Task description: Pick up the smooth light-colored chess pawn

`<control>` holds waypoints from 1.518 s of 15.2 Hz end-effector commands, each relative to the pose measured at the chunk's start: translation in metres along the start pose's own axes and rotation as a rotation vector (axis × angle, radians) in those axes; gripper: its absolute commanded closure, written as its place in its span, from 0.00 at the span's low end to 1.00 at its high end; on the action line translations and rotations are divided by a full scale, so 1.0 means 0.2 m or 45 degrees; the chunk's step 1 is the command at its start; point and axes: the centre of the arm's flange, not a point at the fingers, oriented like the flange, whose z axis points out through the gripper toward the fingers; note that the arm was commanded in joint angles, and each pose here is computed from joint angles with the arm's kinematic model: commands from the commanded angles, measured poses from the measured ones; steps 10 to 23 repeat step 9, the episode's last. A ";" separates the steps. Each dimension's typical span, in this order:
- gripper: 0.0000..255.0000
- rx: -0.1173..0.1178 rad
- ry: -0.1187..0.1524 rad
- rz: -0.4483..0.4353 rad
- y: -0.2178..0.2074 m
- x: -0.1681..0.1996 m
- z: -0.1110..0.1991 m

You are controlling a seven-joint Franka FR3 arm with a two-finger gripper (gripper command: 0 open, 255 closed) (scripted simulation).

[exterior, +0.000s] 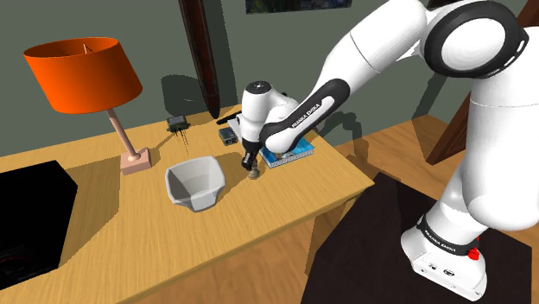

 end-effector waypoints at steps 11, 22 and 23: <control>1.00 0.000 0.000 0.000 0.02 0.04 -0.22; 1.00 0.000 0.000 0.000 0.02 0.04 -0.22; 1.00 0.000 0.000 0.000 0.02 0.04 -0.22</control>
